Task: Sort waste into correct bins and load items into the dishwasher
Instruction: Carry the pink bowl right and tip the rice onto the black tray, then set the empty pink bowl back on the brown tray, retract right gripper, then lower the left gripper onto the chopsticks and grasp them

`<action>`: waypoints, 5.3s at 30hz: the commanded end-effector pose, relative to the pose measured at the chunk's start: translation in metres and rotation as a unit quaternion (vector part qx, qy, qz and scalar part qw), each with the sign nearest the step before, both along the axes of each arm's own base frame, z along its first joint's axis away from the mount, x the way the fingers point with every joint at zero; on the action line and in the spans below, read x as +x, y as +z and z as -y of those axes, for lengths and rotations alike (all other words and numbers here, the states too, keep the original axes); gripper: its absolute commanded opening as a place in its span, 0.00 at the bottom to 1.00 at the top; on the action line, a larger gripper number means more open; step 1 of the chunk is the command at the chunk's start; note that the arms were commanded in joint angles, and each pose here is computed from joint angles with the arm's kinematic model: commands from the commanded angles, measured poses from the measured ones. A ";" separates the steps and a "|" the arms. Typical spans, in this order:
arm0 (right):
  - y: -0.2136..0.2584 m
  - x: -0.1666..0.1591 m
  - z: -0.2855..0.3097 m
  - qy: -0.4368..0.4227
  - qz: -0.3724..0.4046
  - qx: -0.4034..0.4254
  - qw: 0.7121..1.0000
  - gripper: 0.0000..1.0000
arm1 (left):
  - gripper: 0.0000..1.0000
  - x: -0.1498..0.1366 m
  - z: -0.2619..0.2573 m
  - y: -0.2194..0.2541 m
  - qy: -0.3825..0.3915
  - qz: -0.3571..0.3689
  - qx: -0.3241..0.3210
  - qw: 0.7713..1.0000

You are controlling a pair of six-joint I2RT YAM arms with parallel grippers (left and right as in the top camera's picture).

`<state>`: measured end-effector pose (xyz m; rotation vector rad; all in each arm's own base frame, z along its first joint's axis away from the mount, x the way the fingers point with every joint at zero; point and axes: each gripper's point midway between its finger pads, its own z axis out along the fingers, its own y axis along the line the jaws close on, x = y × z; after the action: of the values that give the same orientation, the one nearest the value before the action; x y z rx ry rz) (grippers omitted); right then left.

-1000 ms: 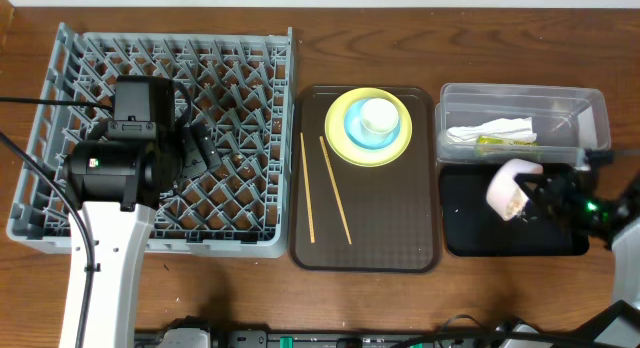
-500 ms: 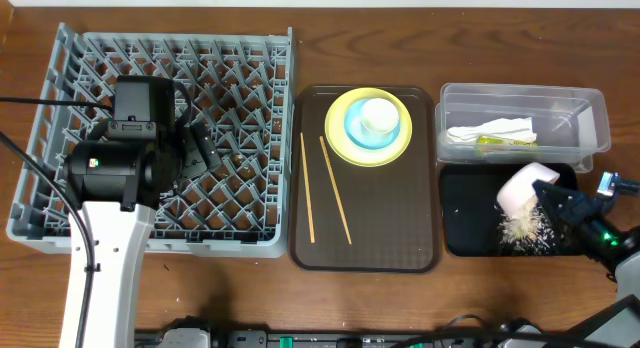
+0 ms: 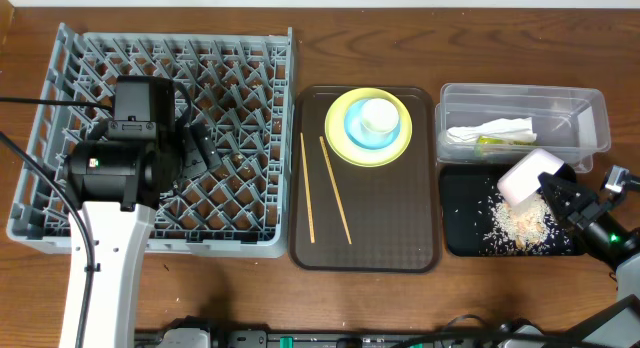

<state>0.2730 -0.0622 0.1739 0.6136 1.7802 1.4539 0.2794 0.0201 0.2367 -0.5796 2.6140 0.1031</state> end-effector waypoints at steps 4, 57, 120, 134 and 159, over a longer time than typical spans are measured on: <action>0.011 -0.007 -0.003 0.003 0.003 0.052 0.999 0.01 | 0.98 -0.001 -0.003 -0.002 0.007 -0.005 0.005 1.000; 0.042 0.007 -0.104 0.046 -0.134 -0.292 0.946 0.01 | 0.98 -0.001 -0.003 -0.002 0.007 -0.005 0.005 1.000; 0.020 0.095 -0.017 -0.047 -0.300 -0.609 0.733 0.99 | 0.84 0.020 0.114 0.007 -0.158 0.029 -0.204 0.966; 0.020 0.094 -0.015 -0.049 -0.302 -0.608 0.733 0.99 | 0.51 0.012 0.224 -0.078 -0.273 -0.086 -0.156 0.945; 0.020 0.094 -0.015 -0.049 -0.302 -0.608 0.733 0.99 | 0.38 0.034 0.236 -0.171 -0.196 -0.165 -0.126 0.958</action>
<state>0.3652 -0.0421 0.1867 0.4264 2.6362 -0.2465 0.3071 -0.2261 0.0692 -0.0414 3.0643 -0.3832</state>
